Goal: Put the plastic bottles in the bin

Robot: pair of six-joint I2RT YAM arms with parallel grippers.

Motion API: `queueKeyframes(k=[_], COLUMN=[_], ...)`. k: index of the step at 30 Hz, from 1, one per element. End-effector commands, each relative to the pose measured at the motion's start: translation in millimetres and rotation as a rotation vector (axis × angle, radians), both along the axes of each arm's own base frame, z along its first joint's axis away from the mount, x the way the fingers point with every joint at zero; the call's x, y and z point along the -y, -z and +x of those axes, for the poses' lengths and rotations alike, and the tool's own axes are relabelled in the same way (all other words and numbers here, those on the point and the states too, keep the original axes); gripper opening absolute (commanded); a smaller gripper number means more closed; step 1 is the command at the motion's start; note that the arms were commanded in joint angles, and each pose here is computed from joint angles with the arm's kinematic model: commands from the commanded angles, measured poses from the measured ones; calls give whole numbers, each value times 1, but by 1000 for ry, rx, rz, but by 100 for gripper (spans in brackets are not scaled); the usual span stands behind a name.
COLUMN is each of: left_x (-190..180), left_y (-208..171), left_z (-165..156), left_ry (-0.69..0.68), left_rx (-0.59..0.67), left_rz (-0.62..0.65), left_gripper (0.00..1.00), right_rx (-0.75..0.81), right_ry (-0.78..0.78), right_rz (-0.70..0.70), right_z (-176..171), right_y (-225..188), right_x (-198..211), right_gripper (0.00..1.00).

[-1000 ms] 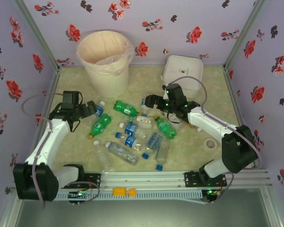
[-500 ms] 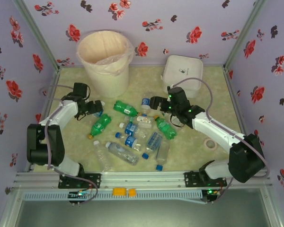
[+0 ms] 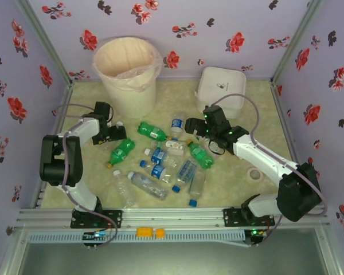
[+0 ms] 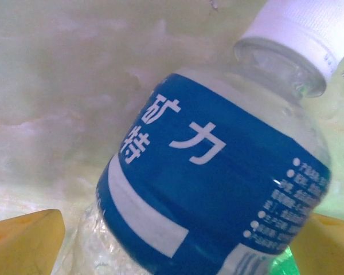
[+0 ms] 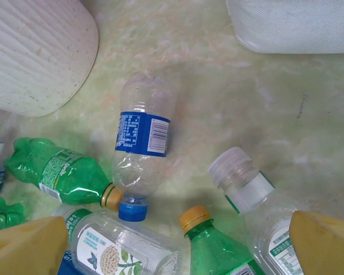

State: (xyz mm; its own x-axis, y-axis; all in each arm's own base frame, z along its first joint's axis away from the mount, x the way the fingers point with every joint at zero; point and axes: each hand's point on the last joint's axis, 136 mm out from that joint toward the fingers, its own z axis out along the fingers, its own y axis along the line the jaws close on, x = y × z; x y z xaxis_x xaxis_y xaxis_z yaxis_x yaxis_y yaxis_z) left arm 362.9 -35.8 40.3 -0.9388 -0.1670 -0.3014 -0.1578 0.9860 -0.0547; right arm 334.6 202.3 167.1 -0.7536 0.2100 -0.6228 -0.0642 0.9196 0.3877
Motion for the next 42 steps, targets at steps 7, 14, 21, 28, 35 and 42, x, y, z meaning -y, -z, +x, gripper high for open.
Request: queueKeyframes(k=[7, 14, 21, 28, 35, 42], left_x=[-14, -24, -40, -70, -81, -75], left_y=[9, 3, -25, -73, -165, -283], left_z=[12, 15, 18, 13, 9, 4], left_ry=[-6, -1, -23, -139, -282, -345], left_rx=[-9, -6, 42, 155, 417, 759], left_rz=[78, 126, 168, 161, 79, -41], left_gripper=[76, 55, 36, 17, 10, 0], right_rx=[29, 32, 29, 46, 48, 61], right_ry=[35, 51, 21, 17, 9, -9], right_rz=[-64, -88, -67, -76, -74, -61], right_z=[0, 0, 4, 6, 7, 7], right_y=[-5, -2, -2, -7, -5, -11], right_x=[13, 19, 9, 11, 12, 9], right_gripper=[100, 100, 100, 100, 100, 100])
